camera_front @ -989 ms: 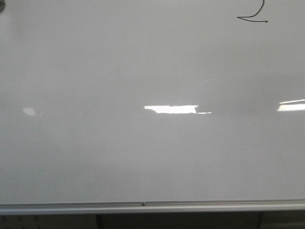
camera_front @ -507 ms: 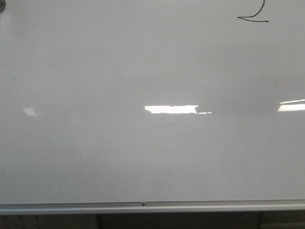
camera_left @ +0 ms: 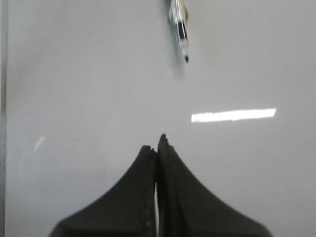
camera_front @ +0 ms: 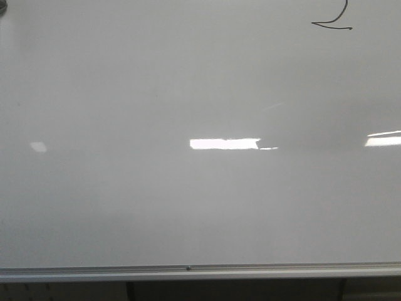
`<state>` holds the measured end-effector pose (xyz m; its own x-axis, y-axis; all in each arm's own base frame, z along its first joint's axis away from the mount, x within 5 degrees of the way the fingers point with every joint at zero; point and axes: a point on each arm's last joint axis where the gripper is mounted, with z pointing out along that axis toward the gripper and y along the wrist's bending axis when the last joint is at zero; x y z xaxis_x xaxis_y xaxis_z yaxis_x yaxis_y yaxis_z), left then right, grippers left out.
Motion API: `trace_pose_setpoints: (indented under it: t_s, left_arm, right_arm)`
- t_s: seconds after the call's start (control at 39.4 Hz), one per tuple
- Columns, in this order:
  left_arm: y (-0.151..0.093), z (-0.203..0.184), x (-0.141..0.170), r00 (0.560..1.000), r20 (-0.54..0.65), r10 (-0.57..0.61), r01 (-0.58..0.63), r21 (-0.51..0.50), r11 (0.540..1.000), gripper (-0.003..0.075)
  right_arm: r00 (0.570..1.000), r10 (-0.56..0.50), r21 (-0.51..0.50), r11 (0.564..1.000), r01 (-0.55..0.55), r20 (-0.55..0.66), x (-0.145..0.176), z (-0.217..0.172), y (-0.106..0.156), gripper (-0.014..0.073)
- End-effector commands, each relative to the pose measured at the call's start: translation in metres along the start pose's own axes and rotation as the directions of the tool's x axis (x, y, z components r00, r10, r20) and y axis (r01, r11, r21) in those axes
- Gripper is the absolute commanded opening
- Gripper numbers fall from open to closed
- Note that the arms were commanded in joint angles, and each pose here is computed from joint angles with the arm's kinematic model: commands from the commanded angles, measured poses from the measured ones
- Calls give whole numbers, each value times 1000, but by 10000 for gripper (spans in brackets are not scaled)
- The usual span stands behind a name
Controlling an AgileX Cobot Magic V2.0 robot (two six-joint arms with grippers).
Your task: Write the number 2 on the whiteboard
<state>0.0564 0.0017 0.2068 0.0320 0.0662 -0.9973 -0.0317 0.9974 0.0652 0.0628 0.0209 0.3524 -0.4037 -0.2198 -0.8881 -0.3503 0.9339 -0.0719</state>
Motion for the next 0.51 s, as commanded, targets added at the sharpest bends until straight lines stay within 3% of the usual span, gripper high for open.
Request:
trace_pose_setpoints:
  t_s: [0.0,0.48]
  left_arm:
    - [1,-2,-5,993,119,-12,14,-9,1000,-20]
    - [1,-2,-4,993,116,-12,14,-9,1000,-20]
  right_arm:
    - [996,-8,23,1000,6,85,-12,-4,-2,-69]
    - [997,-8,22,1000,6,77,-11,-4,-2,-69]
